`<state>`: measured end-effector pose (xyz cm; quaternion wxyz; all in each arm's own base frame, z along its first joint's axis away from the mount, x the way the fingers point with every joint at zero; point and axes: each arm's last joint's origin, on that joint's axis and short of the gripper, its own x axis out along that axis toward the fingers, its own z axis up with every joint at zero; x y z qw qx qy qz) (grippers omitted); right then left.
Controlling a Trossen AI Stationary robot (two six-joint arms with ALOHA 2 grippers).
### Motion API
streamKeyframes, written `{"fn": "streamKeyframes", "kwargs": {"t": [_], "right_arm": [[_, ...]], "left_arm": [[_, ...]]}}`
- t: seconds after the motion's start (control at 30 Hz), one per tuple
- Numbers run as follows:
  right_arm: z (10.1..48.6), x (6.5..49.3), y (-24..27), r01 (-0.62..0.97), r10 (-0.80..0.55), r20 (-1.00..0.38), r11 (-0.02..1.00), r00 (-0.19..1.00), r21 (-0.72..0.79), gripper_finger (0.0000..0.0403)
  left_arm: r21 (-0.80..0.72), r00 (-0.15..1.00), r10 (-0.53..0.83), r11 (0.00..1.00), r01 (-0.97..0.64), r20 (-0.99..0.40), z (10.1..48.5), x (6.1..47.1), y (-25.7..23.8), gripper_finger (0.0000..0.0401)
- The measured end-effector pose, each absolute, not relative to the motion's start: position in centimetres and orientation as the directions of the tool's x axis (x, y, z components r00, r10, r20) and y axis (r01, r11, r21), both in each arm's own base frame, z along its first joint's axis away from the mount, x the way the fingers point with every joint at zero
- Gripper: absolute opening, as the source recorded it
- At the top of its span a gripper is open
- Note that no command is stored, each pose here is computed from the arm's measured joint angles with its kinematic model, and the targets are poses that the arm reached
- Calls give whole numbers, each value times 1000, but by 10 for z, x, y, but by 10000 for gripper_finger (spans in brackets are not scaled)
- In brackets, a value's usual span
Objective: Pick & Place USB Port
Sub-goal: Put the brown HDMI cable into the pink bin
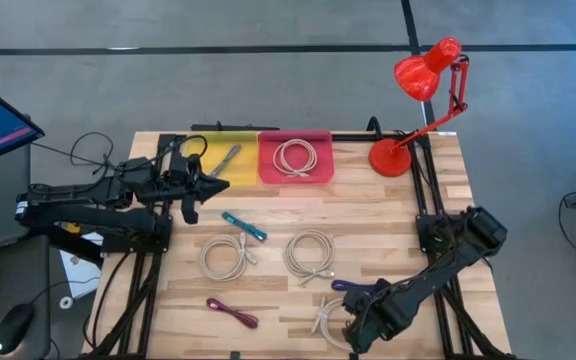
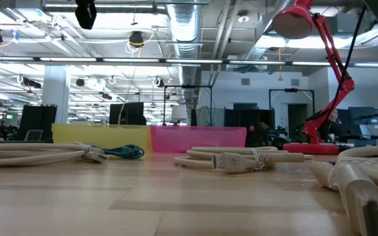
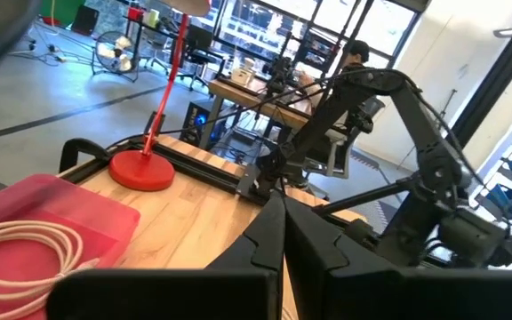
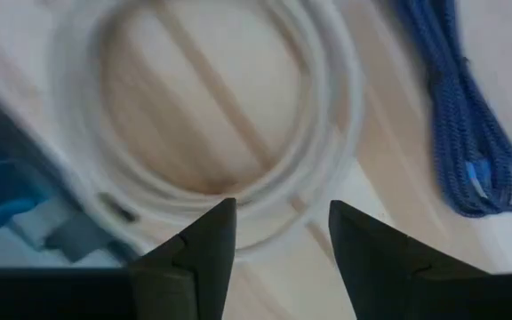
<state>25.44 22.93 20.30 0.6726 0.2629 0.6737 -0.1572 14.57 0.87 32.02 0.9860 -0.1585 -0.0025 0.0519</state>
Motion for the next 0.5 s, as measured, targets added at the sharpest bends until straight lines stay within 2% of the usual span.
{"fn": "streamKeyframes", "kwargs": {"t": [0.3,0.5], "right_arm": [[178,252,227,565,195,-979,802,63,196,164],[164,246,222,577,182,-982,797,47,175,162]], "left_arm": [[-313,995,103,944,-101,-12,320,146,9,8],[-313,995,103,944,-101,-12,320,146,9,8]]}}
